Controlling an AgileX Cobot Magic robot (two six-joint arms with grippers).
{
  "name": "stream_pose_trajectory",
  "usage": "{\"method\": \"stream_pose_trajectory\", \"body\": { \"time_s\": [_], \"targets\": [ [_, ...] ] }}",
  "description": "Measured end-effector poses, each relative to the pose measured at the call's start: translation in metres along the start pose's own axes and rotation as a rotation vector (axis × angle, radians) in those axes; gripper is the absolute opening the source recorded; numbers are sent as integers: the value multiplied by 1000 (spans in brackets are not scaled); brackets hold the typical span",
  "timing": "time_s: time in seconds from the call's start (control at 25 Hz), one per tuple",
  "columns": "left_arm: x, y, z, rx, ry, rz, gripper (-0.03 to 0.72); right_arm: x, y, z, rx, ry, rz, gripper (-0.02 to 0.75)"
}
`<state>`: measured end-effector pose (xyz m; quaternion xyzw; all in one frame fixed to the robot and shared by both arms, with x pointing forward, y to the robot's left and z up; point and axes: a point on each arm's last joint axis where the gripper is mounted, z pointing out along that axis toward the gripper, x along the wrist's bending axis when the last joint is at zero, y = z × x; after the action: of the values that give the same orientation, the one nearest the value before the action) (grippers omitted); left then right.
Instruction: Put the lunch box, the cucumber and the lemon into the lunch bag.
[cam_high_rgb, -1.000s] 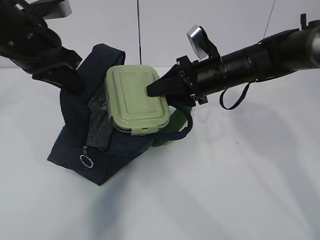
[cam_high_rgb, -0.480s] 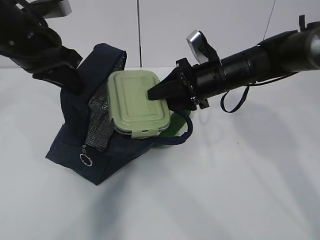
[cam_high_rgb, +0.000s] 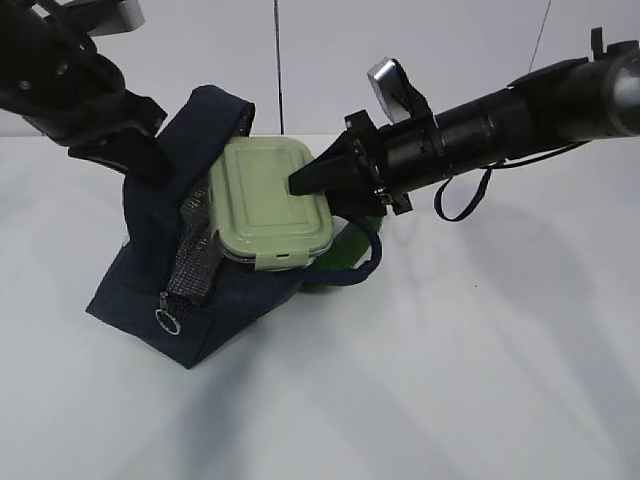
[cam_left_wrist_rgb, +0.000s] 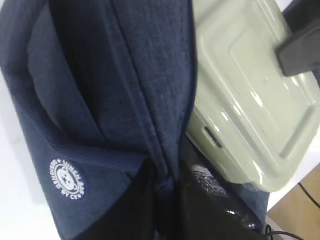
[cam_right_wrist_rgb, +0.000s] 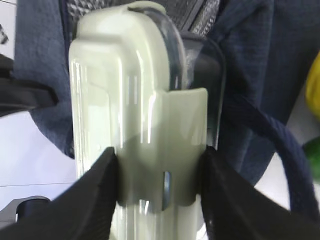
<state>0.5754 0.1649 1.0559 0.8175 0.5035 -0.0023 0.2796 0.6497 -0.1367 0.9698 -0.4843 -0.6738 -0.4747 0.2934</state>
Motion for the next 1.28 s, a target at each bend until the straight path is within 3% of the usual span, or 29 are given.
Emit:
{"method": "stream_pose_trajectory", "body": {
  "time_s": [0.24,0.88,1.28],
  "targets": [
    [-1,0,0,5,-15,-2,17,15,14,4,-14,3,-57,351],
    [-2,-2,0,25,-24,3,16,7,25,52,9,20,-28,351],
    [-3,-3,0,39,-34,0,16,15,25,76,-25,3,-40,350]
  ]
}}
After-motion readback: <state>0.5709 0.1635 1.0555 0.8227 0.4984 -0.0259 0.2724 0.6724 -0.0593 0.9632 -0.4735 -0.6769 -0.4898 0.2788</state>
